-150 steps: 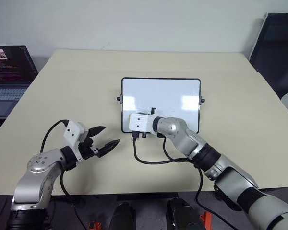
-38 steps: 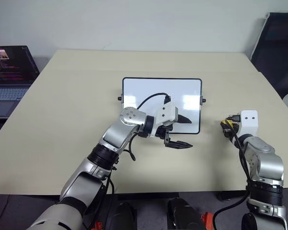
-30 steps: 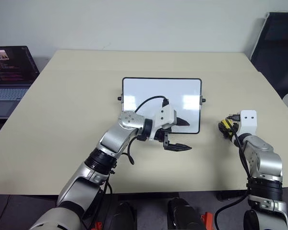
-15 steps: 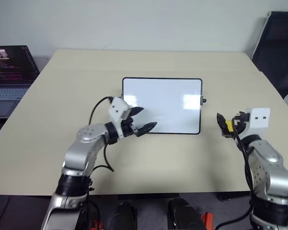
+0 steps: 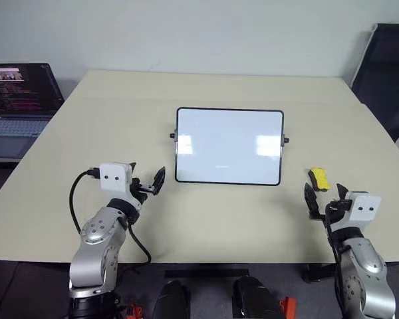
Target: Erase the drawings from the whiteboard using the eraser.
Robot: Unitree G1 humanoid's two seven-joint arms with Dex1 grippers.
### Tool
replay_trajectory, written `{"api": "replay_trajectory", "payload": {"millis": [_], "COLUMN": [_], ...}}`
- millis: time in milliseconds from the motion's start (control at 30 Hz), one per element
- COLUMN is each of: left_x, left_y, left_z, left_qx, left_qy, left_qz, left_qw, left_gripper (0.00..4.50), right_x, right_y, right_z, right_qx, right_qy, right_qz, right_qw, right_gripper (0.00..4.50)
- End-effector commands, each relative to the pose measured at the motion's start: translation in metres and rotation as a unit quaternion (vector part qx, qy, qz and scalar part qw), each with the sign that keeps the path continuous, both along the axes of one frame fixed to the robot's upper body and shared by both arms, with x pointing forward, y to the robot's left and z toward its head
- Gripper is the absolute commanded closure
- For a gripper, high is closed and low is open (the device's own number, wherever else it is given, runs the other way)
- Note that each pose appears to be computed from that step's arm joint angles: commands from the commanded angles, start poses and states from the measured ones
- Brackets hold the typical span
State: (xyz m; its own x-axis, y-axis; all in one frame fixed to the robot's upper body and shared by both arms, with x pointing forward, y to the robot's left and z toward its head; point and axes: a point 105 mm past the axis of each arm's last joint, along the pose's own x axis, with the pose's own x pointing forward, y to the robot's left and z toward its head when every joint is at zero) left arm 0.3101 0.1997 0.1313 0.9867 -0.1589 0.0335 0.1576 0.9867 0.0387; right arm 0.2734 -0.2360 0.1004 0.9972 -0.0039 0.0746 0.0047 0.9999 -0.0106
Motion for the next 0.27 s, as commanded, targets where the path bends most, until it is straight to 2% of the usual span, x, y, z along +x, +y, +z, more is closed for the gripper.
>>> {"api": "replay_trajectory", "payload": {"millis": [33,267], "left_x": [-0.006,-0.002], "left_y": [-0.003,-0.025], "left_z": [0.008,-0.005], "left_qx": [0.015,0.001], "left_qy": [-0.026,-0.013], "left_qz": [0.008,-0.014], "left_qw": [1.0,1.0], "left_gripper": [0.0,0.0], "right_x": [-0.005,-0.01], "right_y": [-0.009,-0.018], "right_z": [0.014,0.023], "right_qx": [-0.016,-0.022], "right_qy": [-0.024,-0.023], "right_qz": [0.002,-0.001], "right_qw": [1.0,0.999], "right_gripper": [0.02,0.02]}}
